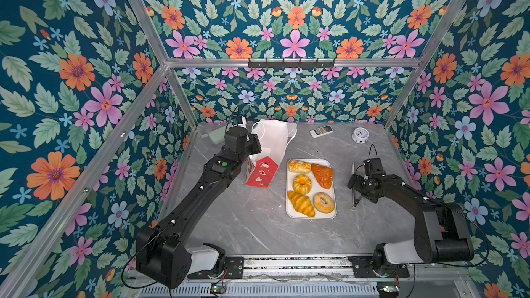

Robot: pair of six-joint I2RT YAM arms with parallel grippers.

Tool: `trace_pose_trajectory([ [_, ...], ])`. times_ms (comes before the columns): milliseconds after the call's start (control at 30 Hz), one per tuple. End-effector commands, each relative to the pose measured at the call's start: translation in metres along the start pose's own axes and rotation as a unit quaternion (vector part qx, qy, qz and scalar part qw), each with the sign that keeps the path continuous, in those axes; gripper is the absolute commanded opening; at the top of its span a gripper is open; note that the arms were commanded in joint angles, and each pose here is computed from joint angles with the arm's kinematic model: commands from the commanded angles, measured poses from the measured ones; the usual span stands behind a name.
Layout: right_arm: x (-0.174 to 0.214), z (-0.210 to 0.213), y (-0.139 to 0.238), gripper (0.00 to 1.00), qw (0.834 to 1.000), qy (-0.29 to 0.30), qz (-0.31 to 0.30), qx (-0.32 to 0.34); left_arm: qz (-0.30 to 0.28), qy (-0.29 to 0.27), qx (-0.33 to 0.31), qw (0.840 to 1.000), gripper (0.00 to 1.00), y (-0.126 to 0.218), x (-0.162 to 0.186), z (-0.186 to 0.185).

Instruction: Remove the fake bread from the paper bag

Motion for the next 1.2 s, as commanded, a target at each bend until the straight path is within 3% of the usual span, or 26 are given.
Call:
trace_pose_trajectory([
  [0, 0.0, 0.004, -0.001, 0.94, 1.0, 0.009, -0.004, 0.003, 0.001, -0.007, 0.012, 1.0, 0.08, -0.003, -0.004, 0.0],
  [167, 0.005, 0.008, -0.006, 0.94, 1.0, 0.014, 0.004, 0.002, 0.001, -0.004, 0.001, 1.0, 0.2, -0.005, -0.006, 0.008],
  [533, 0.008, 0.019, -0.01, 0.94, 0.999, 0.047, -0.002, 0.01, -0.01, -0.003, -0.031, 0.999, 0.7, 0.008, -0.02, 0.027],
  [1167, 0.008, 0.043, 0.032, 0.93, 0.995, 0.086, -0.033, -0.044, -0.042, 0.025, -0.049, 0.998, 0.8, 0.049, -0.025, 0.05],
])
Point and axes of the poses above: each gripper's point midway between its finger pads, its own y axis back along the fingers, its own z axis along the line the jaws close on, x = y × z, the point moved 3 cm from there along y, back along the fingers, and after that the axes turned 11 degrees about -y, right-handed, at the moved point
